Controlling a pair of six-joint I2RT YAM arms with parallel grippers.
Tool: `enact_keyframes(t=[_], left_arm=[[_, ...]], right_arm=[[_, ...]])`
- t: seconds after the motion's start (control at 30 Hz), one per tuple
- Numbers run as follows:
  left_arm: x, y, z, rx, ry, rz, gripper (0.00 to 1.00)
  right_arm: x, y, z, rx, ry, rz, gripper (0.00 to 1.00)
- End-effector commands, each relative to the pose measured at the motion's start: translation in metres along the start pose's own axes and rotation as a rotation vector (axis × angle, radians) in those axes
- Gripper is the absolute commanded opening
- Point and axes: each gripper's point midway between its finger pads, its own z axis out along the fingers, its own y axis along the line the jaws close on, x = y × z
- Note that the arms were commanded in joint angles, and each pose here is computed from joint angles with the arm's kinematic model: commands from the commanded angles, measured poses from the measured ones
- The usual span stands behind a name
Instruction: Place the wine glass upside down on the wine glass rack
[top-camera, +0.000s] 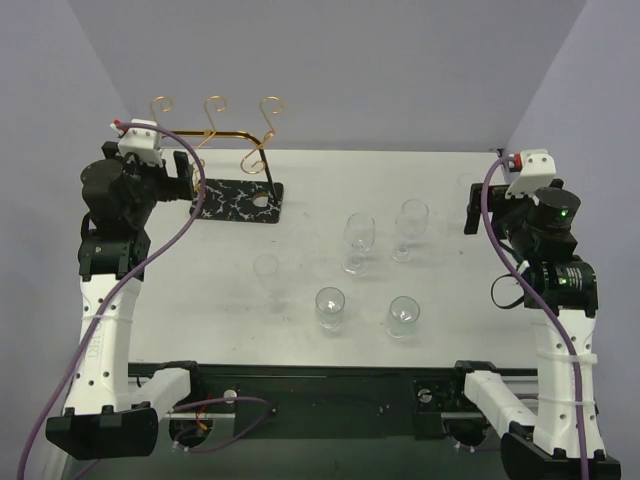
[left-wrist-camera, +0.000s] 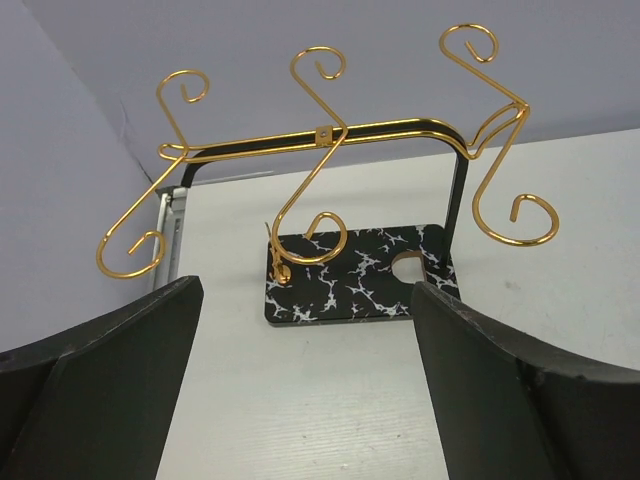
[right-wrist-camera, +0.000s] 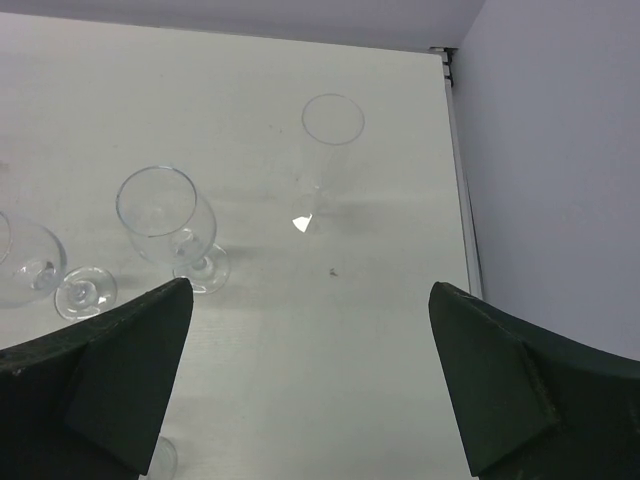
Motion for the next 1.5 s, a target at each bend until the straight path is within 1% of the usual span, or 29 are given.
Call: enact_keyframes(t=[0.0, 0.13, 0.17, 0.23, 0.27, 0.3, 0.33, 0.37, 0.4, 0.43, 0.47, 0.5, 0.57, 0.6, 0.63, 0.67, 0.7, 0.8, 0.87, 0.97, 1.07, 1.1, 1.27, 1.47], left_arm=[[-0.02, -0.004, -0.009, 0.026, -0.052, 0.037, 0.97], [-0.019, -0.008, -0.011, 0.055, -0.029, 0.097, 0.97], [-0.018, -0.008, -0.012, 0.058, -0.021, 0.108, 0.97], [-0.015, -0.006, -0.011, 0.056, 0.009, 0.147, 0.97], [-0.02, 0.002, -0.009, 0.024, 0.016, 0.165, 0.97], [-0.005, 0.005, -0.002, 0.02, 0.085, 0.168, 0.97], [-0.01, 0.014, -0.002, -0.009, 0.098, 0.191, 0.97], [0.009, 0.022, 0.006, -0.021, 0.181, 0.186, 0.97], [0.009, 0.025, 0.008, -0.019, 0.203, 0.185, 0.97], [0.023, 0.035, 0.016, -0.029, 0.255, 0.165, 0.97], [0.022, 0.033, 0.017, 0.0, 0.259, 0.148, 0.97], [0.03, 0.035, 0.026, 0.016, 0.284, 0.123, 0.97], [0.036, 0.034, 0.035, 0.033, 0.301, 0.104, 0.97], [0.032, 0.035, 0.038, 0.03, 0.294, 0.093, 0.97], [0.038, 0.035, 0.046, 0.032, 0.315, 0.064, 0.97], [0.034, 0.036, 0.05, 0.029, 0.311, 0.051, 0.97], [0.037, 0.034, 0.057, 0.039, 0.324, 0.02, 0.96], [0.029, 0.03, 0.073, 0.058, 0.313, -0.032, 0.93], [0.029, 0.029, 0.086, 0.062, 0.319, -0.064, 0.91], [0.034, 0.028, 0.107, 0.075, 0.338, -0.095, 0.86], [0.045, 0.017, 0.124, 0.103, 0.378, -0.091, 0.83], [0.045, 0.016, 0.127, 0.105, 0.381, -0.082, 0.8], [0.06, 0.005, 0.144, 0.099, 0.422, -0.041, 0.73], [0.075, -0.004, 0.158, 0.097, 0.455, -0.021, 0.7]], right_arm=[[-0.015, 0.003, -0.008, -0.022, -0.045, -0.017, 1.0], [-0.014, 0.005, -0.009, -0.034, -0.041, -0.048, 1.0], [-0.014, 0.012, -0.009, -0.059, -0.042, -0.062, 1.0], [-0.012, 0.017, -0.008, -0.077, -0.035, -0.084, 1.0], [-0.01, 0.02, -0.008, -0.084, -0.031, -0.094, 1.0], [-0.01, 0.021, -0.009, -0.089, -0.031, -0.099, 1.0], [-0.008, 0.023, -0.008, -0.095, -0.026, -0.103, 1.0], [-0.006, 0.024, -0.007, -0.099, -0.022, -0.106, 1.0], [-0.004, 0.026, -0.007, -0.109, -0.017, -0.107, 1.0], [-0.003, 0.027, -0.006, -0.114, -0.013, -0.107, 1.0], [-0.001, 0.03, -0.004, -0.132, -0.006, -0.107, 1.0], [0.0, 0.033, -0.002, -0.143, -0.002, -0.108, 1.0], [0.002, 0.037, 0.001, -0.161, 0.007, -0.103, 1.0], [0.004, 0.039, 0.003, -0.172, 0.015, -0.1, 1.0], [0.004, 0.04, 0.003, -0.177, 0.017, -0.095, 1.0], [0.005, 0.04, 0.004, -0.179, 0.023, -0.093, 1.0], [0.005, 0.041, 0.004, -0.182, 0.022, -0.091, 1.0], [0.004, 0.042, 0.002, -0.188, 0.022, -0.088, 1.0], [0.006, 0.043, 0.002, -0.194, 0.024, -0.086, 1.0], [0.007, 0.044, -0.001, -0.199, 0.022, -0.086, 1.0], [0.008, 0.043, -0.003, -0.193, 0.016, -0.09, 1.0], [0.008, 0.042, -0.003, -0.19, 0.017, -0.092, 1.0], [0.01, 0.041, -0.006, -0.184, 0.014, -0.094, 1.0], [0.013, 0.04, -0.007, -0.183, 0.014, -0.096, 1.0]])
